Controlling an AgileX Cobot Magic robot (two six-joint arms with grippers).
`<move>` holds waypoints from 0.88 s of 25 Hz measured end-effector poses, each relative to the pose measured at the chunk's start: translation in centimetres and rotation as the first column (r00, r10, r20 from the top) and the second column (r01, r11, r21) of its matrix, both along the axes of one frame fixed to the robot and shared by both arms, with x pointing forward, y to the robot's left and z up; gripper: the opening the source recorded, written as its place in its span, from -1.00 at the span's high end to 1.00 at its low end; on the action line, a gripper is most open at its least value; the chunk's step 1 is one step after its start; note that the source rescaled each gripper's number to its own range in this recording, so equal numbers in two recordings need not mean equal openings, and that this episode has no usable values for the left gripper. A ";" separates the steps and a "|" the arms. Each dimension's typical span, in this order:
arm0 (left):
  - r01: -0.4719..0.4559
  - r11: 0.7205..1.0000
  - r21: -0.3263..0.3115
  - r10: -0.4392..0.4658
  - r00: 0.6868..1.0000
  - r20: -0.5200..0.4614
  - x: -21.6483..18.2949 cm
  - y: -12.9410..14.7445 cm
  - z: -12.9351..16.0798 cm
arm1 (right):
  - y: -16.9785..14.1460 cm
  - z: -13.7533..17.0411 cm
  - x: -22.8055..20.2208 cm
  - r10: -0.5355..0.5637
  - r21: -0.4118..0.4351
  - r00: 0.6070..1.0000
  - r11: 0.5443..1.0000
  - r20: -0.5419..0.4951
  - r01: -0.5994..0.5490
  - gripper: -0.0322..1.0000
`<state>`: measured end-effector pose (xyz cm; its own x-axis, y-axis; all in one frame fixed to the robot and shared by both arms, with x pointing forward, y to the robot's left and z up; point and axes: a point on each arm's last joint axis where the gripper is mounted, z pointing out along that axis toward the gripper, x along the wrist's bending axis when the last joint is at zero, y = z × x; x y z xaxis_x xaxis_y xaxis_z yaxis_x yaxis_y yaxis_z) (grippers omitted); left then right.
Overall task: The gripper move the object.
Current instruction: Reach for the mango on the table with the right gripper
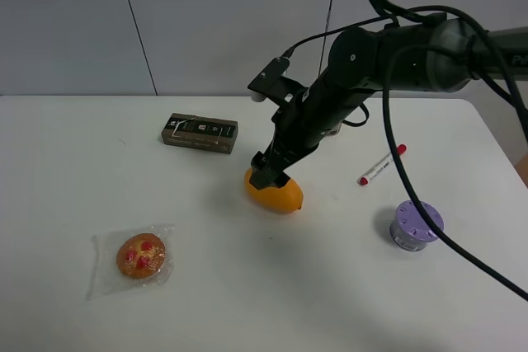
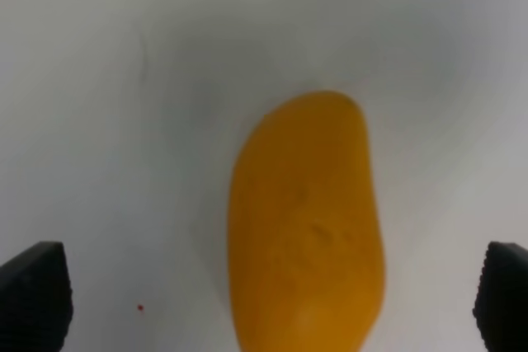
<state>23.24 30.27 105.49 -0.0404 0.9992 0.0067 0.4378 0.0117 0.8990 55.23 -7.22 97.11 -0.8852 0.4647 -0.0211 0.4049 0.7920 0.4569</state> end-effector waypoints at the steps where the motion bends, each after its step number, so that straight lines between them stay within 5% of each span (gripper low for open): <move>1: 0.000 1.000 0.000 0.000 1.000 0.000 0.0 0.0 0.0 | 0.2 -0.4 0.0 -0.004 -0.005 1.000 1.000 -0.012 0.004 -1.00; 22: 0.000 1.000 0.000 0.000 1.000 0.000 0.0 0.0 0.0 | 0.3 -4.6 1.3 -0.056 -0.089 0.998 0.994 -0.003 0.056 -1.00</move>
